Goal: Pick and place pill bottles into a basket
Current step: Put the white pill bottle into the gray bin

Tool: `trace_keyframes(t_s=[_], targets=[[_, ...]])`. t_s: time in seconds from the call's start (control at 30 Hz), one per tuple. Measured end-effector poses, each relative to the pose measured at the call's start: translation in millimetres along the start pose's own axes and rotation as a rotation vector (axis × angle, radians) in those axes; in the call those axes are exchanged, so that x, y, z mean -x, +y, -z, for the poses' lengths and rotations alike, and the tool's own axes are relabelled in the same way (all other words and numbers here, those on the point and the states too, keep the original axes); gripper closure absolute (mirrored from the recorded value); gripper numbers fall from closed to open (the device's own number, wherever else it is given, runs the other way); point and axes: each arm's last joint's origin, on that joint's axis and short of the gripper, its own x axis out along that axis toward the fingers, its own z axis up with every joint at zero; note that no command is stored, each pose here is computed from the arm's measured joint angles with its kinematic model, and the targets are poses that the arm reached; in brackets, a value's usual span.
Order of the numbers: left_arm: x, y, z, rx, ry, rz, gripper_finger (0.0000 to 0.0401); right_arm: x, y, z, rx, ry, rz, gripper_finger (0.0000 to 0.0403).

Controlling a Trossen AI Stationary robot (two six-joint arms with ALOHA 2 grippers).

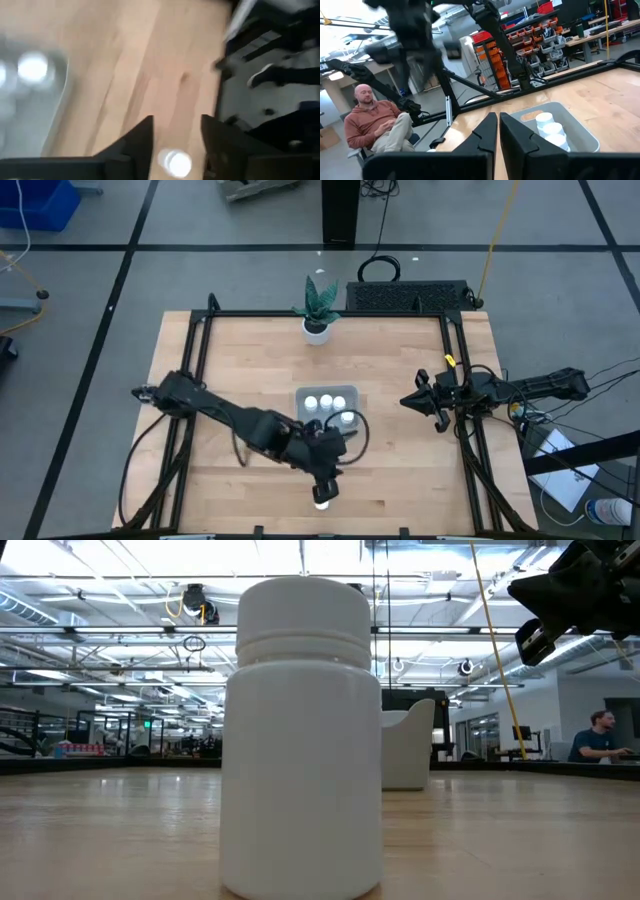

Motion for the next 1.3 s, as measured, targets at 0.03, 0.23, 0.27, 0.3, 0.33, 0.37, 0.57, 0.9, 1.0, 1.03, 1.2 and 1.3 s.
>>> trace_keyframes(t_s=[0.03,0.23,0.27,0.3,0.33,0.37,0.57,0.9,1.0,1.03,1.2,1.3], targets=[[-7.8,1.4,4.2,0.036,0.035,-0.024,0.0219,0.0,0.0,0.0,0.0,0.0,0.0,0.0391],[-37.3,-4.5,16.2,0.228,0.115,-0.017,0.0116,0.0,0.0,0.0,0.0,0.0,0.0,0.039],[-40.4,-6.2,19.2,0.241,0.123,-0.024,0.0104,0.0,0.0,0.0,0.0,0.0,0.0,0.039],[-43.2,-7.5,22.8,0.254,0.131,-0.039,0.0094,0.0,0.0,-0.1,0.0,-0.001,0.0,0.039],[-47.3,-8.3,26.1,0.267,0.137,-0.057,0.0086,0.0,0.0,0.0,0.0,0.0,0.0,0.0391],[-49.1,-8.7,28.6,0.284,0.139,-0.074,0.008,0.0,0.0,0.0,0.0,0.0,0.0,0.0391],[-74.4,-9.0,46.4,0.457,0.202,-0.165,0.0079,0.0,0.0,-0.1,0.0,-0.001,0.0,0.0389],[-96.2,-21.3,73.0,0.643,0.256,-0.219,0.0086,0.0,0.0,-0.1,0.0,-0.001,0.0,0.0389],[-95.0,-24.6,76.9,0.663,0.243,-0.23,0.0081,0.0,0.0,0.0,0.0,0.0,0.0,0.0387],[-95.4,-24.6,77.6,0.664,0.235,-0.238,0.0079,0.0,0.0,0.0,0.0,0.0,0.0,0.0387],[-95.6,-25.7,79.3,0.655,0.231,-0.242,0.0066,0.0,0.0,0.0,0.0,0.0,0.0,0.0389],[-99.6,-25.0,81.4,0.662,0.229,-0.232,0.0056,0.0,0.0,0.0,0.0,0.0,0.0,0.039]])
